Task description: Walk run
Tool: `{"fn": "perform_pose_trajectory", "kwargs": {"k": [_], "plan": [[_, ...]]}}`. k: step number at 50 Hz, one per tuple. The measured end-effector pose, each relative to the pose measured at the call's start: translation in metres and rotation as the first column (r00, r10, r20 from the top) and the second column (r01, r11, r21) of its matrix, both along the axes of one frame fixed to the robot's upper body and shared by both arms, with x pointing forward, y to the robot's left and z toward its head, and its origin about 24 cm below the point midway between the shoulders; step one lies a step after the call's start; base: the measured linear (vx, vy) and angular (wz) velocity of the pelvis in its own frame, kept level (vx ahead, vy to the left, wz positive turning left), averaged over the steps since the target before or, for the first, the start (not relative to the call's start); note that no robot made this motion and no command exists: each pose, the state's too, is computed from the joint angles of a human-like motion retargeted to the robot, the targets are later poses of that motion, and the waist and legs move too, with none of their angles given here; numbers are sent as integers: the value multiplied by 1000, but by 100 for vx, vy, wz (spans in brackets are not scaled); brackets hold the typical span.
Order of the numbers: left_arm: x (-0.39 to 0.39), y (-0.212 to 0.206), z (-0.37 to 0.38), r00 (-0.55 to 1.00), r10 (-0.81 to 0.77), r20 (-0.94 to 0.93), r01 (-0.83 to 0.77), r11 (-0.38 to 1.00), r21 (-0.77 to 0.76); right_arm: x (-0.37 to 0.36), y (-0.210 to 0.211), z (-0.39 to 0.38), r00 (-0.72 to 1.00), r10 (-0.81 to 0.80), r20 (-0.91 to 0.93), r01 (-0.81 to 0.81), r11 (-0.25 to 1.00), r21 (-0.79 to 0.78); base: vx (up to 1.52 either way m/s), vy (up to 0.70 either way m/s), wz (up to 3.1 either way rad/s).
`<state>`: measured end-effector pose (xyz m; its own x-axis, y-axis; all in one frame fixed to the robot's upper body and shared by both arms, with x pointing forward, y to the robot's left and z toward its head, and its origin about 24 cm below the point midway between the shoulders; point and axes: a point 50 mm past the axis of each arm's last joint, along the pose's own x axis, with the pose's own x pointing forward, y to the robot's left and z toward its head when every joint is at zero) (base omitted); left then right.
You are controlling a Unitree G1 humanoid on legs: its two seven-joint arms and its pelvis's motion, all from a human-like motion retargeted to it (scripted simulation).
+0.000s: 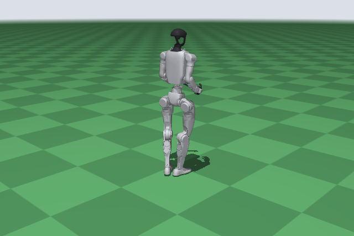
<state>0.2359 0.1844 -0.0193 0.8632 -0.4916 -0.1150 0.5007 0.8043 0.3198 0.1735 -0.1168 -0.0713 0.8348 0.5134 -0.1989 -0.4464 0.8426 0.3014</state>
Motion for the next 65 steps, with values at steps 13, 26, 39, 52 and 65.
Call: {"fn": "perform_pose_trajectory", "kwargs": {"k": [13,26,39,52,65], "plan": [[-7,-21,-18,996,67,-65,-78,981,-179,-9,22,-4,1000,-4,-18,6,994,110,6,8,-60],[2,-53,-15,998,-43,-45,33,979,-201,-31,-2,-14,995,-58,-84,66,994,90,22,-12,41],[-44,-38,-51,960,160,-228,-225,929,-293,99,8,73,939,20,342,-53,995,85,17,-16,23],[-105,10,-67,914,163,-372,-251,946,-204,100,13,91,893,58,446,-54,998,-22,58,-15,-2],[46,-17,82,953,-137,271,183,971,-154,-91,-121,-32,995,0,-99,-72,680,-730,99,-27,8]]}}
